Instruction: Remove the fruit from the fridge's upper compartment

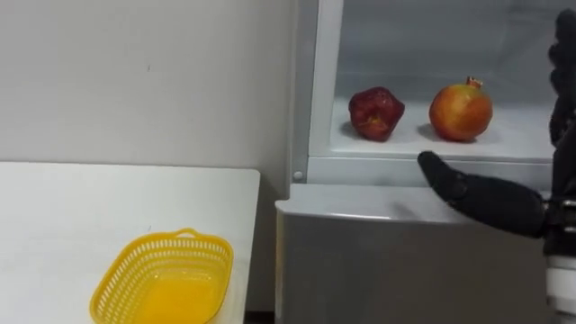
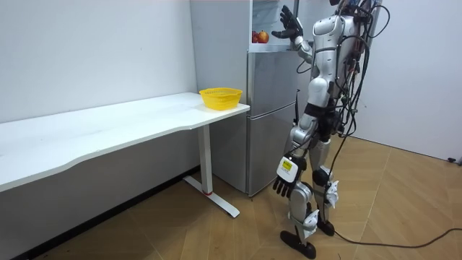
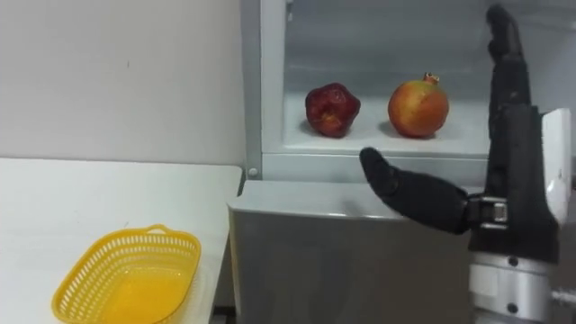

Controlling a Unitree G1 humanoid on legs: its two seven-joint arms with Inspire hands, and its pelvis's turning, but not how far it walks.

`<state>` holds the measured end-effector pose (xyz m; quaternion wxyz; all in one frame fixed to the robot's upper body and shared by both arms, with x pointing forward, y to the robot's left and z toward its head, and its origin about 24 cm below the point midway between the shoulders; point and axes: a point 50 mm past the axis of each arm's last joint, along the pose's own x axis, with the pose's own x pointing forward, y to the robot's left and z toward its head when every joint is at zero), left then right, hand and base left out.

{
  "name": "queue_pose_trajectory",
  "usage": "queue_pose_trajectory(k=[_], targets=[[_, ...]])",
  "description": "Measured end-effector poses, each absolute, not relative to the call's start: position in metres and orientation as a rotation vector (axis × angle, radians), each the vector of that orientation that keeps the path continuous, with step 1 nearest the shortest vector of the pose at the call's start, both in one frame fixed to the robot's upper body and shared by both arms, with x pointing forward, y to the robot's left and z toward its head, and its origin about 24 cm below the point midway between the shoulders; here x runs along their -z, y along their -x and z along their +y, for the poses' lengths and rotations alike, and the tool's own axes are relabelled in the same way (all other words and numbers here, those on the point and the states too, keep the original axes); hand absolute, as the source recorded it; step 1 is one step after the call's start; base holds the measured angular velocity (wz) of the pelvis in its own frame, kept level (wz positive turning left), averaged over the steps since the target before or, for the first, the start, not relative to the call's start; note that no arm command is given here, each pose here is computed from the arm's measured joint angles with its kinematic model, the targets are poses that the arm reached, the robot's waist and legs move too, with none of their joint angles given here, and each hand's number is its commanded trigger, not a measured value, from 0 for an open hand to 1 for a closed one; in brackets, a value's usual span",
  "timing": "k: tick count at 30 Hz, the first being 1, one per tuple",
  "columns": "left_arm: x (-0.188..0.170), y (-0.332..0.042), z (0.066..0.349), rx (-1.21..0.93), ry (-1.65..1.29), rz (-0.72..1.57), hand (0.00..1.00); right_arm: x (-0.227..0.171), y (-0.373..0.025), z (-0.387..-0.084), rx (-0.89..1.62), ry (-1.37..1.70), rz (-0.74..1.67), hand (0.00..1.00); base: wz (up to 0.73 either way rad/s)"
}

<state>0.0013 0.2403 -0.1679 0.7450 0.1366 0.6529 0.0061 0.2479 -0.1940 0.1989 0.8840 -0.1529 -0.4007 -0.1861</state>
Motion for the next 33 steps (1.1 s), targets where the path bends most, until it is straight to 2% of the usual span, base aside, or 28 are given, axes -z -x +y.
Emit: queue_pose_trajectory(k=[33], targets=[[0.168,0.001,0.242,0.062,-0.318,1.471,0.0,-0.213,-0.28,-0.195,0.301,0.424,-0.761,0.0,0.0]])
